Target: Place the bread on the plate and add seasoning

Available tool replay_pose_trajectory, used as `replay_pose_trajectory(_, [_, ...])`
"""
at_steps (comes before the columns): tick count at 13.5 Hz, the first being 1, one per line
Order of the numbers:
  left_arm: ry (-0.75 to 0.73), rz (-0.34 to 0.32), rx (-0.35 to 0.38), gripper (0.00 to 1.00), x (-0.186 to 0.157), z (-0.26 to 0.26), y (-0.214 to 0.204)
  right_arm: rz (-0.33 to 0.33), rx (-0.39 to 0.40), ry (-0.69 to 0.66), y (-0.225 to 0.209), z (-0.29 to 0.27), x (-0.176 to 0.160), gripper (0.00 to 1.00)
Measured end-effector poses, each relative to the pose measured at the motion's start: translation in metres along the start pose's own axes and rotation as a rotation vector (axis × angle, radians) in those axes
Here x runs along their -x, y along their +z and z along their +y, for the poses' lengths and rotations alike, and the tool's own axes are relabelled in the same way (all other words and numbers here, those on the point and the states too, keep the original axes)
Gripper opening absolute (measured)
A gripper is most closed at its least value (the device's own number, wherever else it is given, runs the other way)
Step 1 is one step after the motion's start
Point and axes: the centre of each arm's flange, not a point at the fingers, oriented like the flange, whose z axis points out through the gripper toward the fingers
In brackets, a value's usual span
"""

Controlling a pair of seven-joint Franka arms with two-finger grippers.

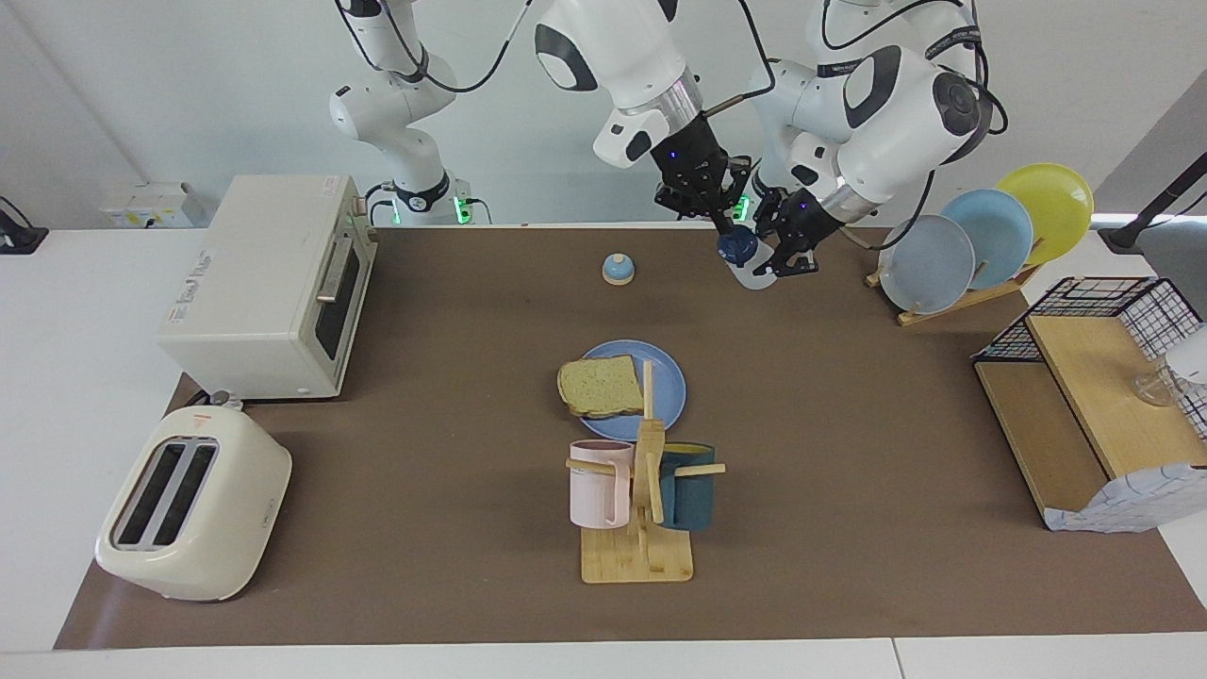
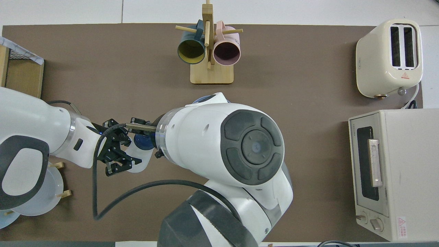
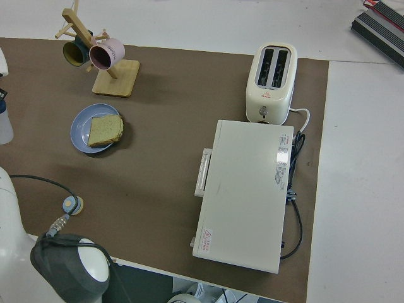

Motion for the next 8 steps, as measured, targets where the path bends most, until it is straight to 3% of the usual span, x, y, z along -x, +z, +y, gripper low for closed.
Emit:
replay_pose_trajectory(2, [-0.003, 0.0, 0.0, 0.44, 0.0, 0.0, 0.0, 0.006, -0.008, 0.0, -0.001, -0.001, -0.001, 0.1])
replay_pose_trajectory(5, [-0.001, -0.001, 0.001, 0.44, 0.0, 0.0, 0.0, 0.022, -0.025, 0.001, 0.0, -0.002, -0.003, 0.39])
replay_pose_trajectory(8, [0.0, -0.001, 0.001, 0.44, -0.001, 0.001, 0.001, 0.021, -0.019, 0.006, 0.011, 0.0, -0.007, 0.32])
